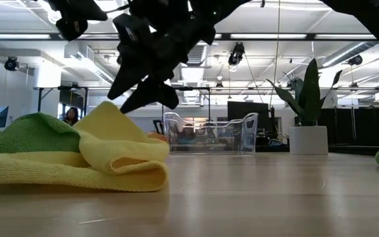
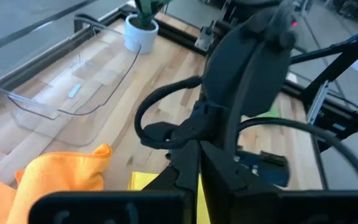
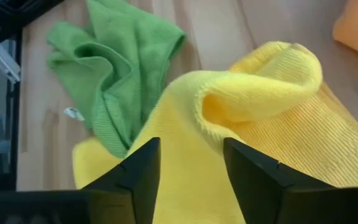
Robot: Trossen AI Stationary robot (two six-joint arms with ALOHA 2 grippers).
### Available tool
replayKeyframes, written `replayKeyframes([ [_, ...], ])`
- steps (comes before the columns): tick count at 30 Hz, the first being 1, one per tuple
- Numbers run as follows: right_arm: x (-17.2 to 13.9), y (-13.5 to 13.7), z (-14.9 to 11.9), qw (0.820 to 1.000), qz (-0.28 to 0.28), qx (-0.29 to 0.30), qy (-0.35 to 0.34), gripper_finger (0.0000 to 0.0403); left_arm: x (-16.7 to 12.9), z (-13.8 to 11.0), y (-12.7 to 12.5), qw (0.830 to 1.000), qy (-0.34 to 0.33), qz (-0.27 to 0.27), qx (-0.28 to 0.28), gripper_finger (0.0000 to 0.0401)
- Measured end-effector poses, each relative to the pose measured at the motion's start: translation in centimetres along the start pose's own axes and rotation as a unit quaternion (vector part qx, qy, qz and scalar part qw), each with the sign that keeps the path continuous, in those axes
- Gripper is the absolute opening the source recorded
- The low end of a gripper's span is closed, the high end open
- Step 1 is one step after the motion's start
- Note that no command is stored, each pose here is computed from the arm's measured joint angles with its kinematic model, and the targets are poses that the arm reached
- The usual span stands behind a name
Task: Fold microfiber towels
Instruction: Fold the yellow microfiber towel
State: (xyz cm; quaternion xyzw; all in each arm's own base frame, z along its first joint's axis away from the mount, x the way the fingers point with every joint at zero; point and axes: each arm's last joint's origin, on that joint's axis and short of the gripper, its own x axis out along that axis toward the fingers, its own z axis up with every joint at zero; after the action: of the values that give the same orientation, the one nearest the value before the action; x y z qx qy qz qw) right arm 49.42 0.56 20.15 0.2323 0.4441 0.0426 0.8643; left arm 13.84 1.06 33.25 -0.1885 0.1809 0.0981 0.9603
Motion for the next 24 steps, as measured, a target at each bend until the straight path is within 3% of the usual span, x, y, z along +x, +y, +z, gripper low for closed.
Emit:
replayKeyframes([
  [6, -0.7, 0.1, 0.0, 1.000, -0.008, -0.011, 0.018, 0.0209, -1.0, 0.1, 0.0, 1.000, -0.018, -0.008, -0.001, 0.0000],
  [13, -1.3, 1.4, -2.6, 0.991, -0.026, -0.065, 0.112, 0.0202, -1.2, 0.1, 0.0, 1.000, -0.022, -0.009, -0.001, 0.0000],
  [18, 0.7, 2.4, -4.2, 0.992, -0.013, -0.080, 0.094, 0.0185, -0.8, 0.0, 0.0, 1.000, -0.013, -0.005, -0.001, 0.0000],
  [24, 2.5, 1.4, -5.5, 0.993, -0.069, -0.066, 0.072, 0.0162, -0.1, 0.0, 0.0, 1.000, -0.001, 0.000, 0.000, 0.0000],
])
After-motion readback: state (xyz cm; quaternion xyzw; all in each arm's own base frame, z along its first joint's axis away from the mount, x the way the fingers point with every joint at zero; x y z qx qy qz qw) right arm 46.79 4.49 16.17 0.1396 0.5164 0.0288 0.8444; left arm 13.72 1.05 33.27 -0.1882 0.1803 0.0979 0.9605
